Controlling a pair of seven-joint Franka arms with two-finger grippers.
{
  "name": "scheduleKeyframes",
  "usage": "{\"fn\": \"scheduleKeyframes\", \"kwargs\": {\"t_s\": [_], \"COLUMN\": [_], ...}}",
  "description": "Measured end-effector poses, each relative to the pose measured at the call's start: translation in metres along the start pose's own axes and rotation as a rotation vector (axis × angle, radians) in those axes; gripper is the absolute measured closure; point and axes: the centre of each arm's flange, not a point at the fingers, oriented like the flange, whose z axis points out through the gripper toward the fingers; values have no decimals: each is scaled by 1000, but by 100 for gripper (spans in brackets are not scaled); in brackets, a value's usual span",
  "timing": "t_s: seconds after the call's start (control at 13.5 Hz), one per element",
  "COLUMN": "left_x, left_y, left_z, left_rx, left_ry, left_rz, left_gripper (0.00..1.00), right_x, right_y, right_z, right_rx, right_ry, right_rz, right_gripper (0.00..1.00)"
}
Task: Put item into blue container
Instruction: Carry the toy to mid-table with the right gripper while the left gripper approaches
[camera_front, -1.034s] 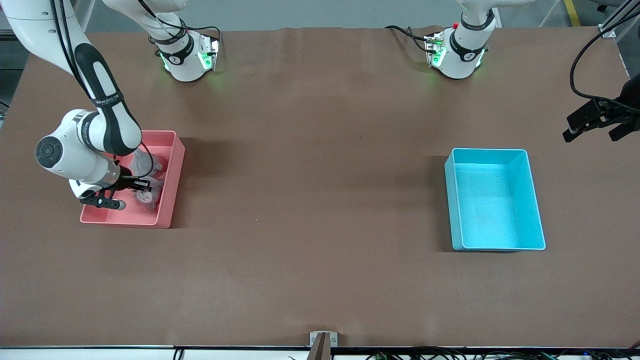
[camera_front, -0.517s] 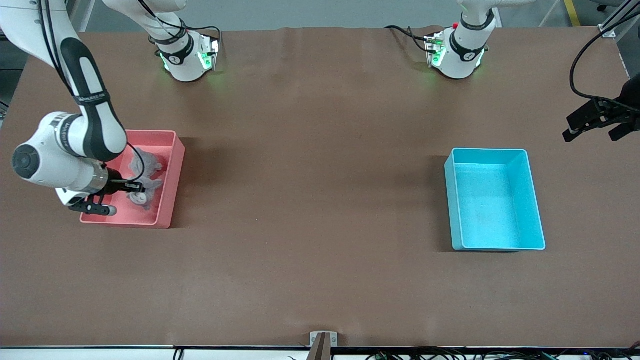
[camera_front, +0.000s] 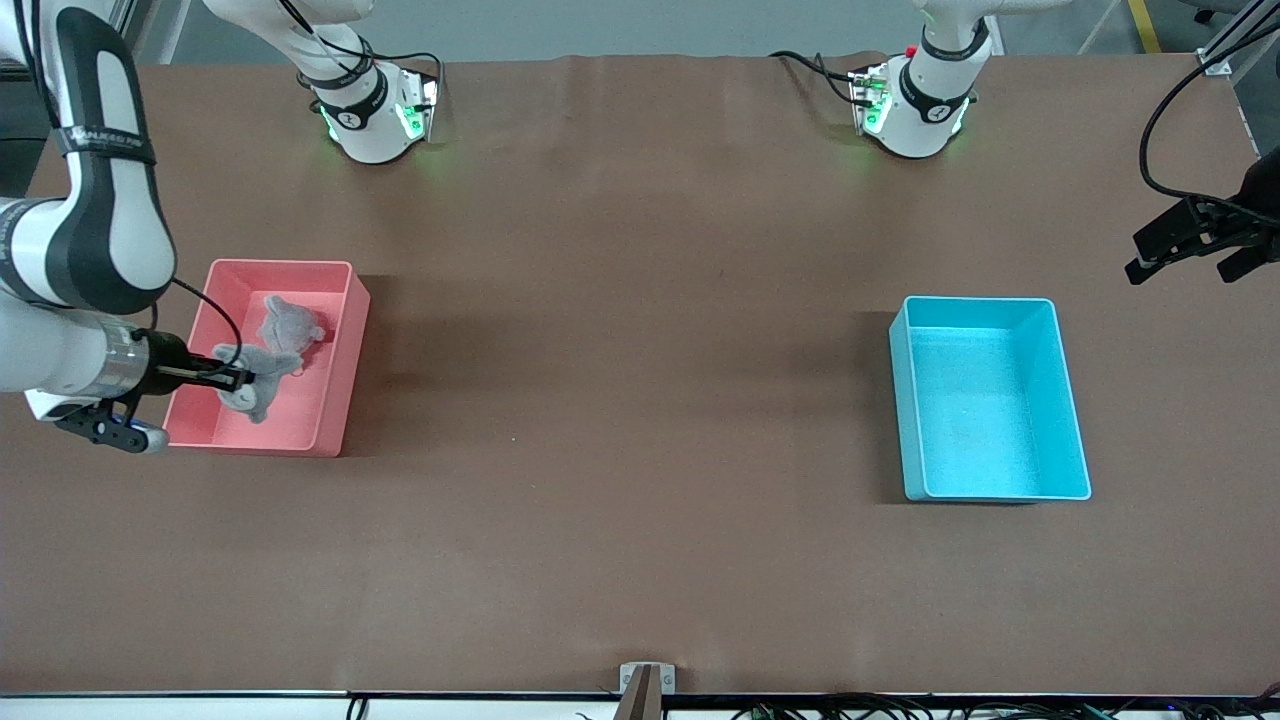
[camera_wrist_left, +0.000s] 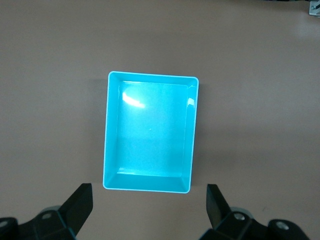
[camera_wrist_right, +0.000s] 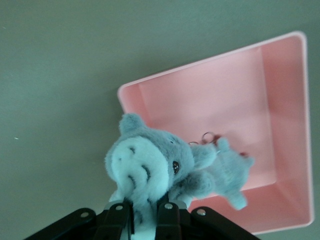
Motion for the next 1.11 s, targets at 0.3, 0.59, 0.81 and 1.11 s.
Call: {"fn": "scheduleKeyframes", "kwargs": {"t_s": [0.3,0.59,0.81,1.11], "left_x": [0,0,-2,4], "left_y": [-2,-4,-7,20], "left_z": [0,2,8,34], "left_rx": [0,1,2,0], "left_ry": [-1,-4,-35,-90], "left_rz": [-4,-7,-13,20], "left_gripper": [0,0,0,0], "right_x": [-52,-110,-140,-173], "right_y": [-126,-241,-301,-371], "right_z": [16,55,109,166], "right_rx": [-16,38,63,69], "right_ry": [50,138,167,179], "right_rz": [176,323,409,520], "right_gripper": [81,81,81,81]}}
